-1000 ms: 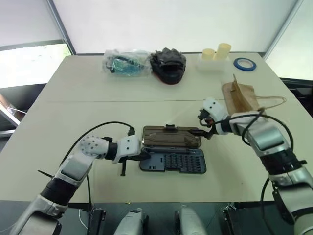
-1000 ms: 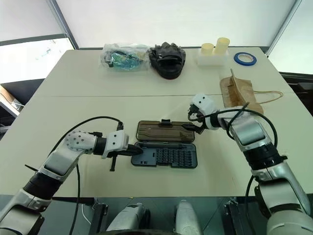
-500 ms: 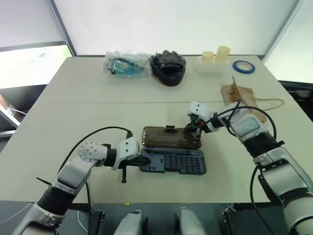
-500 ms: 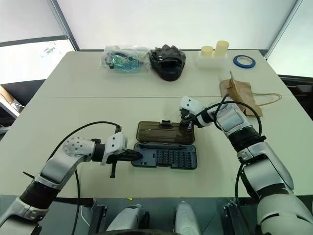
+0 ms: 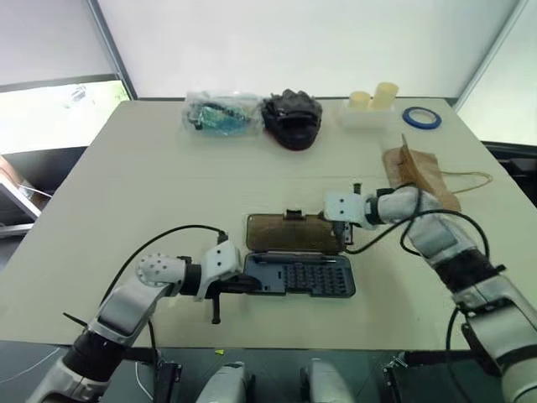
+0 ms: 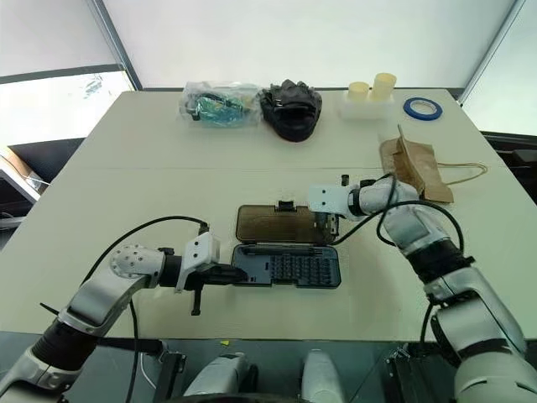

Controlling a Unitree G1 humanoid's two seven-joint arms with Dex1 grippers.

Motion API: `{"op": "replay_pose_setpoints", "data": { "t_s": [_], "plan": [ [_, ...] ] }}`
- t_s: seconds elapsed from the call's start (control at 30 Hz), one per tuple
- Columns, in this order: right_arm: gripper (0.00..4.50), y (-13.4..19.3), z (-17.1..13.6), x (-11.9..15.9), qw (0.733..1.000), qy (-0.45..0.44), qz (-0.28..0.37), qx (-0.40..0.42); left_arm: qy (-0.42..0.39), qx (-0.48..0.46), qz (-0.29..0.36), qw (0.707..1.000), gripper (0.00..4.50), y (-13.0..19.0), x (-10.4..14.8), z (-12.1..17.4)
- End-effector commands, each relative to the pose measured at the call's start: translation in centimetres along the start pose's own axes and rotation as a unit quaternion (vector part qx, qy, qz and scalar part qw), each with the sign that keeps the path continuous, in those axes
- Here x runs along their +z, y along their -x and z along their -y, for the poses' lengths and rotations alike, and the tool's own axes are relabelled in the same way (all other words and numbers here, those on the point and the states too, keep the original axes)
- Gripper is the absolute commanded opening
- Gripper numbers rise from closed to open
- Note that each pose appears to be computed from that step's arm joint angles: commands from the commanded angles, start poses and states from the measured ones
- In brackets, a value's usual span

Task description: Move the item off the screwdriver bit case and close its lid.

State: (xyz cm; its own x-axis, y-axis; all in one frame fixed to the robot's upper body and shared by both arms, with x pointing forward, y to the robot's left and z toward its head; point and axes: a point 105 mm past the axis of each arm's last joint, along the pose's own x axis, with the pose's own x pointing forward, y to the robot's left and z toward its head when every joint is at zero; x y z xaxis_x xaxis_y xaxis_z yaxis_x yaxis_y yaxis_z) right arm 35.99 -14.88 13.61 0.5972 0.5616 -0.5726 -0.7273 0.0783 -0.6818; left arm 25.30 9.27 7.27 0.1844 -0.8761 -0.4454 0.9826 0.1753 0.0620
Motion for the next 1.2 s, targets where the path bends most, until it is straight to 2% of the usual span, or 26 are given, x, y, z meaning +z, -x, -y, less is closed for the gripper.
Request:
{"op": "replay_pose_setpoints", "data": {
  "t_s": [0.03,0.13,0.23,0.3,0.4,0.47,0.53,0.6,0.67,0.77,0.9,0.93,1.0,1.2],
  "plan": [
    [0.04,3.4,1.7,1.5,0.995,0.038,-0.004,-0.094,0.038,-0.001,-0.033,0.999,0.00,0.1,-2.2,0.2],
    [0.04,4.1,0.1,3.0,0.993,0.062,0.012,-0.099,0.042,-0.004,-0.030,0.999,0.00,0.1,-2.1,0.1],
    [0.04,4.4,0.0,3.8,0.990,0.079,0.017,-0.120,0.044,-0.004,-0.025,0.999,0.00,0.2,-2.0,-0.1],
    [0.04,4.8,0.2,4.3,0.982,0.118,0.009,-0.146,0.049,-0.001,-0.006,0.999,0.00,0.1,-1.5,-0.2],
    [0.04,4.7,0.0,4.4,0.979,0.121,0.008,-0.161,0.051,0.016,0.030,0.998,0.00,0.0,-0.8,-0.6],
    [0.04,4.4,-0.2,3.9,0.982,0.102,0.009,-0.158,0.084,0.034,0.083,0.992,0.00,0.0,0.7,-1.1],
    [0.04,4.1,-0.4,3.6,0.986,0.070,0.014,-0.152,0.100,0.039,0.104,0.989,0.00,0.0,1.4,-1.2],
    [0.04,4.3,1.1,3.1,0.985,-0.023,0.027,-0.167,0.088,0.035,0.086,0.992,0.00,-0.1,1.1,-1.0],
    [0.04,4.8,3.4,2.9,0.979,-0.079,0.044,-0.184,0.080,0.031,0.069,0.994,0.00,-0.1,0.6,-1.0],
    [0.87,4.8,5.4,2.8,0.979,-0.102,0.042,-0.169,0.065,0.027,0.035,0.997,0.00,0.0,-0.4,-1.3],
    [2.95,3.6,4.9,1.9,0.989,-0.122,0.007,-0.080,0.028,0.018,-0.019,0.999,0.00,0.3,-1.9,-1.4],
    [3.35,3.2,5.1,1.7,0.989,-0.130,0.004,-0.074,0.019,0.019,-0.027,0.999,0.00,0.3,-2.0,-1.6],
    [3.35,2.5,5.5,1.2,0.987,-0.146,-0.005,-0.072,0.012,0.022,-0.031,0.999,0.00,0.2,-2.1,-1.7],
    [3.35,-1.2,3.6,-0.4,0.985,-0.168,-0.029,0.015,0.013,0.027,-0.032,0.999,0.00,-0.1,-2.4,-1.5]
  ]
}}
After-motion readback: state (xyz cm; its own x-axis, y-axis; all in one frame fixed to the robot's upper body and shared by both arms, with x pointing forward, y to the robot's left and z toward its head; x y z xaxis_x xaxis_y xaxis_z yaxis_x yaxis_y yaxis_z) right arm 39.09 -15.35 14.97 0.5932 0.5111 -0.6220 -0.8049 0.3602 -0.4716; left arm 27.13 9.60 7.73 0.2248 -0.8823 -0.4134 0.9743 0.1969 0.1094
